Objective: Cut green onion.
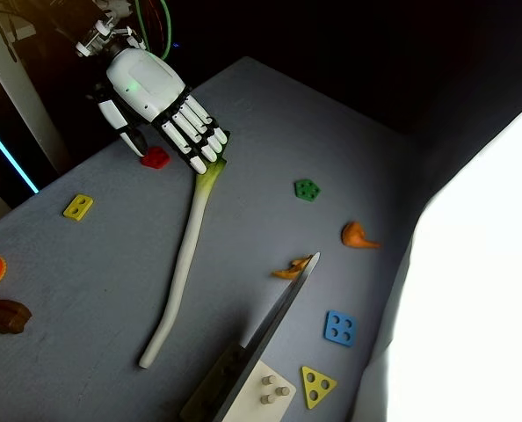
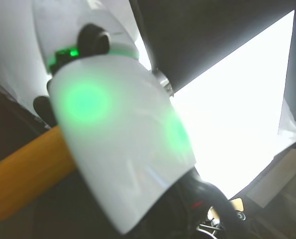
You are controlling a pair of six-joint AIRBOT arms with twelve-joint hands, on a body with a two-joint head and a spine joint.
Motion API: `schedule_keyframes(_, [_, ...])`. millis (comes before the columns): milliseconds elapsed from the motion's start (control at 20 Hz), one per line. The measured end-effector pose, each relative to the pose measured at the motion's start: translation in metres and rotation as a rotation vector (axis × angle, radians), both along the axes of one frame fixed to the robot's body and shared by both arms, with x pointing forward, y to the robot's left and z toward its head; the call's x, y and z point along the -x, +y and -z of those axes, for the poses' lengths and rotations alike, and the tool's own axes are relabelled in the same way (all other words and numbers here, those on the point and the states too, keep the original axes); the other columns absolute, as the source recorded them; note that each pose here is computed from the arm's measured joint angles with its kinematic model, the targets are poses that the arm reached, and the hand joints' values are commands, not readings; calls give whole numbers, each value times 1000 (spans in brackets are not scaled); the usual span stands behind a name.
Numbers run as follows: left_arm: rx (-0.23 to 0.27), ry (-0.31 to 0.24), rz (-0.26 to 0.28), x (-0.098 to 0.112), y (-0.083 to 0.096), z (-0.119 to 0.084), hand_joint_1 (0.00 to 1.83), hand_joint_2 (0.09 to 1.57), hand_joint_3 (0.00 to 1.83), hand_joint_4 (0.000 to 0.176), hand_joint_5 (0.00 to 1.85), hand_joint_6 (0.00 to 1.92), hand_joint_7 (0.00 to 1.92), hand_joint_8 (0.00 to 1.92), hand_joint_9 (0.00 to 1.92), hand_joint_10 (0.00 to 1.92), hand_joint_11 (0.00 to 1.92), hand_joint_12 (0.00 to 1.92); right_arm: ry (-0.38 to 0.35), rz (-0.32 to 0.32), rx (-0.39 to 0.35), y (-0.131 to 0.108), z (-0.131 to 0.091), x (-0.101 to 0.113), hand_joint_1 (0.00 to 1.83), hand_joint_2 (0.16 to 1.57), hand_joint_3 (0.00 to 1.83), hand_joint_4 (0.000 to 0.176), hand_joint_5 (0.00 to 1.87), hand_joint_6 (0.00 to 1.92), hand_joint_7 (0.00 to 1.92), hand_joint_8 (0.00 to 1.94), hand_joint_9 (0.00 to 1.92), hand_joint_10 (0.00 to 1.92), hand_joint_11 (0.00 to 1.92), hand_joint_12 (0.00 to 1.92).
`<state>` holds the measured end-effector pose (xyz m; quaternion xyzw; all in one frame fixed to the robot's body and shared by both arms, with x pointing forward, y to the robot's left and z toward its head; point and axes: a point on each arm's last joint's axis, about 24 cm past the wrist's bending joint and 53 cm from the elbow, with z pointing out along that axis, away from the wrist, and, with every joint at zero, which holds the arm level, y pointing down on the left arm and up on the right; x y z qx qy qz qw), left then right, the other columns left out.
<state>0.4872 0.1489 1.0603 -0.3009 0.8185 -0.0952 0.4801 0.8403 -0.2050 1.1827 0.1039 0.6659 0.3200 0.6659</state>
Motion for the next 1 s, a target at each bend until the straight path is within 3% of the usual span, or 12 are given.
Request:
schedule_keyframes(50, [0, 1, 3, 0, 0, 1, 746, 1225, 0, 67, 51, 2, 21, 1, 2, 1, 0, 0, 0, 0, 0, 0, 0, 0, 1147, 982, 0, 0, 340, 1921, 321, 1941, 402, 1921, 410, 1921])
schedule_keyframes(200, [1, 11, 10, 0, -1, 5, 748, 1224, 0, 67, 50, 2, 21, 1, 2, 1, 0, 0, -2, 1, 0, 0, 0, 0, 1155, 978, 0, 0, 379, 1921, 345, 1941, 434, 1921, 452, 1921])
schedule_keyframes(250, [1, 16, 12, -1, -1, 7, 729, 1226, 0, 65, 45, 0, 21, 1, 10, 4, 0, 0, -4, 0, 0, 0, -1, 0, 1234, 983, 0, 0, 595, 1921, 652, 1941, 714, 1921, 708, 1921])
schedule_keyframes(300, [0, 18, 14, 0, -1, 8, 729, 1226, 0, 65, 45, 0, 21, 1, 10, 4, 0, 0, -4, 1, -1, 0, -1, 0, 1234, 983, 0, 0, 595, 1921, 652, 1941, 714, 1921, 708, 1921])
schedule_keyframes(350, [1, 25, 15, -1, -1, 10, 758, 1223, 0, 58, 44, 0, 25, 2, 10, 3, 5, 3, -9, 3, -1, -1, -2, -1, 1388, 1111, 47, 0, 1062, 1921, 1258, 1941, 1281, 1921, 1299, 1921])
schedule_keyframes(400, [0, 25, 14, -2, -1, 11, 748, 1224, 0, 58, 33, 0, 16, 0, 1, 0, 6, 4, -11, 3, -3, -1, -3, -1, 1447, 1117, 54, 0, 1171, 1921, 1360, 1941, 1385, 1921, 1398, 1921])
schedule_keyframes(450, [0, 27, 12, -2, 0, 11, 748, 1227, 0, 56, 25, 2, 22, 3, 1, 0, 0, 0, -13, 3, -4, -2, -3, -1, 1581, 1107, 83, 174, 1388, 1921, 1524, 1941, 1563, 1921, 1602, 1921])
schedule_keyframes(500, [1, 29, 13, -2, 0, 12, 742, 1227, 0, 60, 12, 0, 13, 0, 0, 0, 0, 0, -11, 4, -4, -2, -3, -1, 1590, 1107, 95, 176, 1425, 1921, 1549, 1941, 1590, 1921, 1640, 1921])
schedule_keyframes(600, [3, 30, 15, -3, -2, 14, 757, 1230, 0, 62, 2, 0, 1, 0, 0, 0, 0, 0, -14, 2, -20, -2, -5, -1, 1629, 866, 589, 176, 1494, 1921, 1610, 1941, 1651, 1921, 1715, 1921])
schedule_keyframes(700, [4, 31, 17, -4, -2, 14, 737, 1236, 2, 63, 2, 1, 11, 4, 0, 0, 0, 0, -26, 2, -20, -2, -7, -1, 1633, 754, 809, 176, 1515, 1921, 1610, 1941, 1650, 1921, 1729, 1921])
schedule_keyframes(1000, [2, 33, 18, -4, -3, 16, 691, 1254, 9, 58, 0, 0, 0, 0, 4, 1, 0, 0, -38, -3, -13, 0, -9, 0, 1611, 719, 865, 176, 1492, 1921, 1589, 1941, 1622, 1921, 1715, 1921])
